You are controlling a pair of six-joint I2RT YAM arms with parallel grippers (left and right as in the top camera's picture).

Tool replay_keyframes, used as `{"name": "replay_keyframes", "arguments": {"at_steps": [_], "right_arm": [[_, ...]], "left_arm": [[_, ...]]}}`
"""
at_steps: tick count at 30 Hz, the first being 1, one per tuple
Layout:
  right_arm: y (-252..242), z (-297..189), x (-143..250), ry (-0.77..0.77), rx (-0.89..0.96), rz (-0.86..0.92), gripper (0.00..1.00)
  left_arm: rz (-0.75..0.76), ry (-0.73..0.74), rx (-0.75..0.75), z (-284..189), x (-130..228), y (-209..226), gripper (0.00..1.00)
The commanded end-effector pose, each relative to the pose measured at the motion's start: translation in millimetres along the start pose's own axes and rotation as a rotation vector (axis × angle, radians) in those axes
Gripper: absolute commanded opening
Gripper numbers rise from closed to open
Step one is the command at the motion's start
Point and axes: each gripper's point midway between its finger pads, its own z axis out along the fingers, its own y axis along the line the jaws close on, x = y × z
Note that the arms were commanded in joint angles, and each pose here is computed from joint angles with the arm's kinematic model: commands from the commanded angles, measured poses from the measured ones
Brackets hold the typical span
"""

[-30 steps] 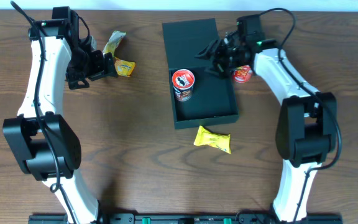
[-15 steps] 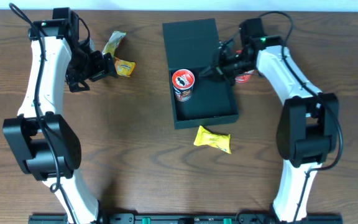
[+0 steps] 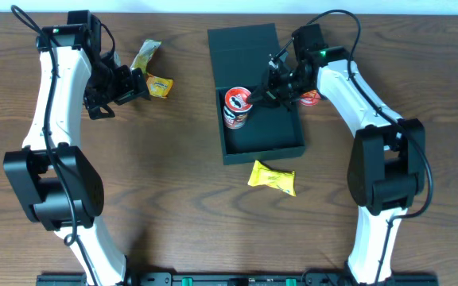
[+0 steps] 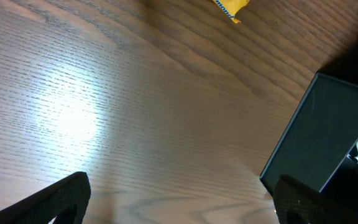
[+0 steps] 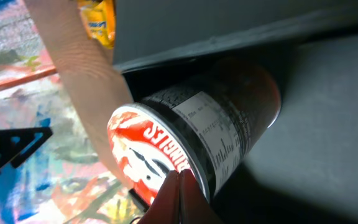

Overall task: Pack container
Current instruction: 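Push the dark can down into the box and release it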

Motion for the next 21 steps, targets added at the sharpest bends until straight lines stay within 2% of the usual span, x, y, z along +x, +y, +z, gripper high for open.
{"name": "replay_keyframes", "arguments": {"at_steps": [1,13,21], "right_arm": [[4.3,-4.8,-4.6,-0.046,0.037,-0.053,0.01],[-41.3,-24.3,-38.0,-0.211,0.284,-0.087,0.02],[-57.7,-76.3,-72.3,-0.381,0.528,-0.144,0.01]], "left_arm": [[-0.006,-0.014,0.004,-6.3,-0.7,-2.8,0.95],[-0.007,-0.011,0.003,-6.3,-0.1,-2.7,0.95],[-0.008,-0.006,0.002,-6.3,1.2,-2.4,0.95]]}}
